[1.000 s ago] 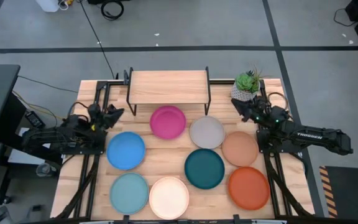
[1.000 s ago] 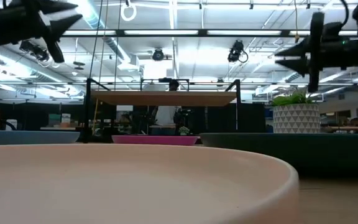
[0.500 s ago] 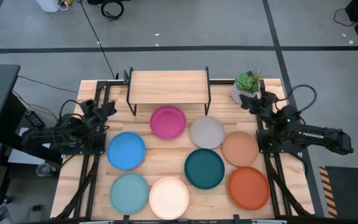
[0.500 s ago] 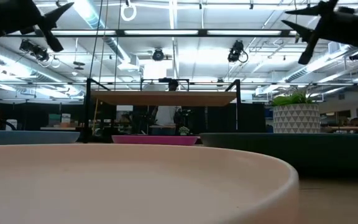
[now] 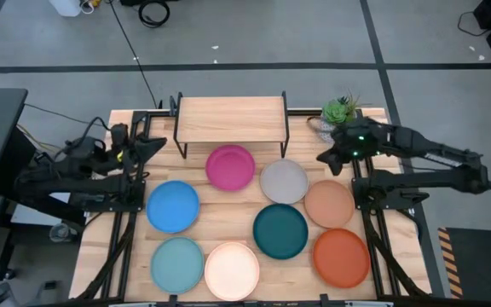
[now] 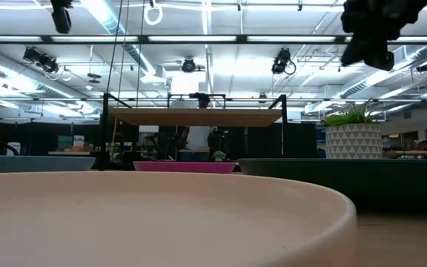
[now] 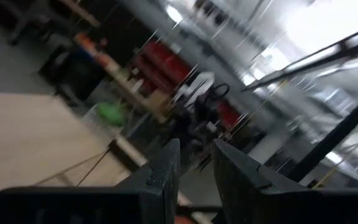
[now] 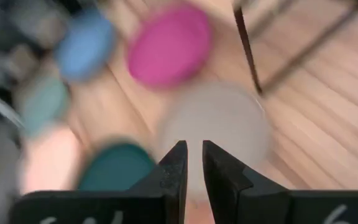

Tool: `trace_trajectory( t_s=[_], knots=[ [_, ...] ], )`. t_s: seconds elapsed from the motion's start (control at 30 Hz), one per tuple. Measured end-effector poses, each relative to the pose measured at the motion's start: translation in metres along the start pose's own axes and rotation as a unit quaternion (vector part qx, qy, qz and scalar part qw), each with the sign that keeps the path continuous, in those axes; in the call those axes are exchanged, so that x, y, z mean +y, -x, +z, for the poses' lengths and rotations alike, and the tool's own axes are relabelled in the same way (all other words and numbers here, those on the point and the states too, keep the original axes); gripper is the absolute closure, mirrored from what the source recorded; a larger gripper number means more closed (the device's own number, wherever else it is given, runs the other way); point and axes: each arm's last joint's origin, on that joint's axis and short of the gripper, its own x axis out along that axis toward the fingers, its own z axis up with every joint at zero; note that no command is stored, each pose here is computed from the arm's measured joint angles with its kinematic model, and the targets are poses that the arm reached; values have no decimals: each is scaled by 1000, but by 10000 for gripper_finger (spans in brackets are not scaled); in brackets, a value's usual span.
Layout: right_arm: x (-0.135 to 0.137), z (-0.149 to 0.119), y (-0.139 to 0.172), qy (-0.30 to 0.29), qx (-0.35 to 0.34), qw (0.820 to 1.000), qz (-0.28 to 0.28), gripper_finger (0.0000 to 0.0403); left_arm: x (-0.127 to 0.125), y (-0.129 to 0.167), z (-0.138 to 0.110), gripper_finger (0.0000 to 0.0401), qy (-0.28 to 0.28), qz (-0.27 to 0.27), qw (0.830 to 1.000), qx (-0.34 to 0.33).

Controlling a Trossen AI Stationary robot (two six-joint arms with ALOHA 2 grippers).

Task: Place and stack plates onto a shelf
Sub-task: Put the dark green plate on the shelf

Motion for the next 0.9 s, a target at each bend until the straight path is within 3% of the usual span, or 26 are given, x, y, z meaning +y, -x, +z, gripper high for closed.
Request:
trace_trajectory(
  t_s=[0.07,0.17,0.33,0.57,0.73,0.9],
  knots=[
    [1,2,-5,36,59,997,-22,347,-4,-2,4,292,-5,18,1000,18],
    [4,6,-21,78,118,990,-1,338,-8,-5,7,272,-13,39,998,41],
    [13,4,-51,95,195,976,15,292,-14,-4,15,222,-17,48,997,52],
    [45,-10,-88,71,244,967,24,221,-23,3,27,187,-17,37,998,40],
    [66,-26,-109,55,251,966,0,211,-28,6,34,186,-29,29,999,31],
    [75,-46,-133,40,291,955,-49,211,-29,6,36,186,-29,31,999,28]
  ],
)
